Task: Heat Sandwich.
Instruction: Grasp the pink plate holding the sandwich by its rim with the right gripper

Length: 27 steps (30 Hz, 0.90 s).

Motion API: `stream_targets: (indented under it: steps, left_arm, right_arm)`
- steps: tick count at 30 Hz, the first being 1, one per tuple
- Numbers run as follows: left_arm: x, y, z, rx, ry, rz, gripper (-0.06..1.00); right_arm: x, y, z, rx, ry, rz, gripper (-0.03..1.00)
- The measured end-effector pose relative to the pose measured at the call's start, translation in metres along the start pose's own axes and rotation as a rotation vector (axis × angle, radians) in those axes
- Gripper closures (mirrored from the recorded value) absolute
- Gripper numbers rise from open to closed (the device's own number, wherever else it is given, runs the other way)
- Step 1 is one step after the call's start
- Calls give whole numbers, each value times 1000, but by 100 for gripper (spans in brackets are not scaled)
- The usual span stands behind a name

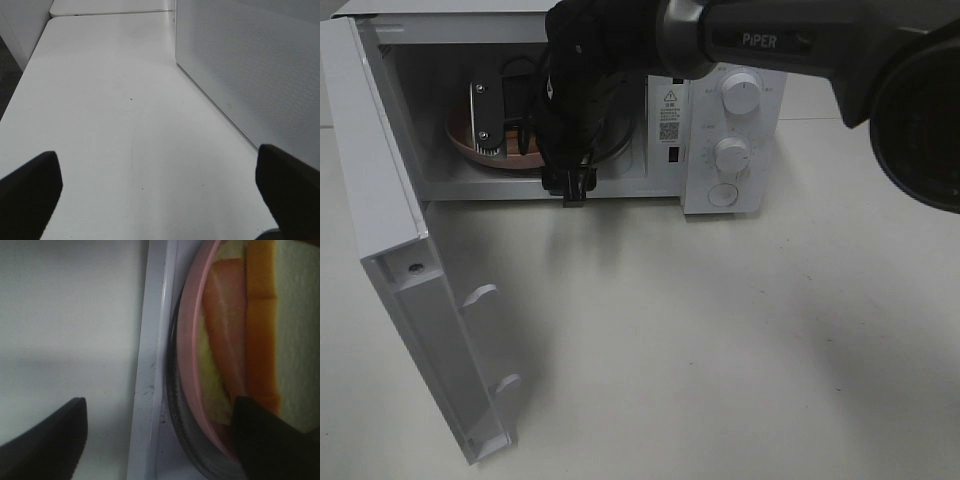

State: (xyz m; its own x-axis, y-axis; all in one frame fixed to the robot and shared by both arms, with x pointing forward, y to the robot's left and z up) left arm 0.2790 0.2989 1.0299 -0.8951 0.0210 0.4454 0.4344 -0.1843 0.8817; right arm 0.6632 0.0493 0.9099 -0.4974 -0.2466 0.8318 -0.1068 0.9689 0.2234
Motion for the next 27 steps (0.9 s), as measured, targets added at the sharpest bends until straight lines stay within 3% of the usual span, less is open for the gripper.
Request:
stream_targets:
  steps: [27]
  left_arm:
    - [0, 0, 1, -3, 6, 1, -3]
  right_arm:
    - [-18, 17, 0, 21, -24, -26, 20]
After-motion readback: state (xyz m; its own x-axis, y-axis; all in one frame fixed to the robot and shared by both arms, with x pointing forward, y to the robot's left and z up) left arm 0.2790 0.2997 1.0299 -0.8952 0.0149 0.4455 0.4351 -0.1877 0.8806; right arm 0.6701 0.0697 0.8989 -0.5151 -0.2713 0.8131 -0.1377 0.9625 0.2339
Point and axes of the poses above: a point on each arm's last joint axis where the gripper is mounted, x pointing back along that axis away from the gripper, z along the wrist's bending axis when the last joint is at zero, y = z × x, the point moved 5 cm from there along -x, pointing out along that axis toward the gripper, and after that the axes turned 8 degrees about -x, right-handed, at the moved point
